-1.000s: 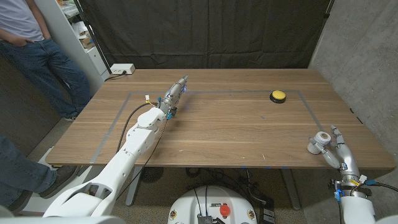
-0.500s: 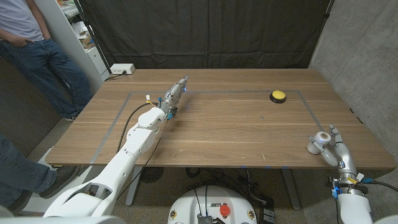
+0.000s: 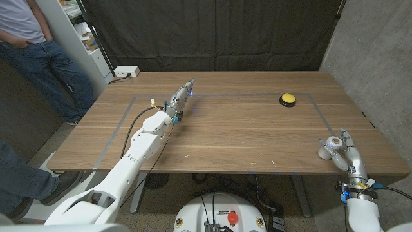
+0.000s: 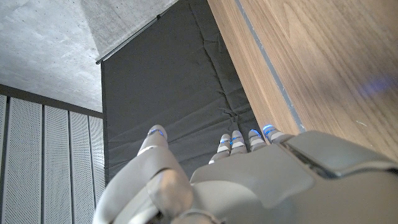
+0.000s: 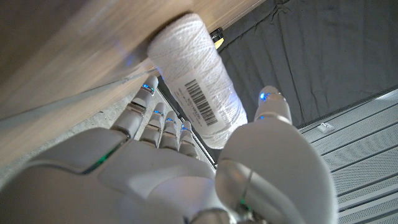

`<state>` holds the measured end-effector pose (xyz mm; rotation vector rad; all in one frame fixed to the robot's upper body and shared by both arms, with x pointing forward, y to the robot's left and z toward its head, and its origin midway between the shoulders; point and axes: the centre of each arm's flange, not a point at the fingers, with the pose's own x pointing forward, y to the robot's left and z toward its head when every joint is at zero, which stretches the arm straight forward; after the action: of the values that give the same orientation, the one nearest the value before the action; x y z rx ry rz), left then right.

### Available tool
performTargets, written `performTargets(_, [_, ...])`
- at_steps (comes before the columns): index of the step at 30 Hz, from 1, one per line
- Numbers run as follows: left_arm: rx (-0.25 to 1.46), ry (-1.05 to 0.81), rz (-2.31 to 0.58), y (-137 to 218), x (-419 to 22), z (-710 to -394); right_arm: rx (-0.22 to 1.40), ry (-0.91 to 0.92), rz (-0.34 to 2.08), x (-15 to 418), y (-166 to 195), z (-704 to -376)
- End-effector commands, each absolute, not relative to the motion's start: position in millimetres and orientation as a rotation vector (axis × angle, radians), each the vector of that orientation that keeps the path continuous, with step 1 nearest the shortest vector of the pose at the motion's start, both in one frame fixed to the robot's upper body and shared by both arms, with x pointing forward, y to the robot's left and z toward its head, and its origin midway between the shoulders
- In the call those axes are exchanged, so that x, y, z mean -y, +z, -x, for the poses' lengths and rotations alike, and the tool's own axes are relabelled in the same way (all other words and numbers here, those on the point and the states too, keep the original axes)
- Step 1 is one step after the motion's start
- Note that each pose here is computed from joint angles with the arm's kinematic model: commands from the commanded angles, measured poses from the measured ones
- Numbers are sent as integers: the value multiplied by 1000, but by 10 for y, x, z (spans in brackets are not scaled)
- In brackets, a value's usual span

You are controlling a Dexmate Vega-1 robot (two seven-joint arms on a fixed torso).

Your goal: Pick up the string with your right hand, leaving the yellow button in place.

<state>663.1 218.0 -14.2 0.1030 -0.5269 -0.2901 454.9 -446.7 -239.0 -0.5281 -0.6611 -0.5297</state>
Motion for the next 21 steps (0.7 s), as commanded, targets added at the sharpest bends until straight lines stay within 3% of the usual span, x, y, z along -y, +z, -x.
performTargets(1, [525, -290, -97, -150, -2200, -6670, 663, -563, 525, 4402, -2370, -4594])
performTargets(21, [521, -299, -92, -119, -2203, -6747, 663, -600, 528, 4324, -2362, -4611])
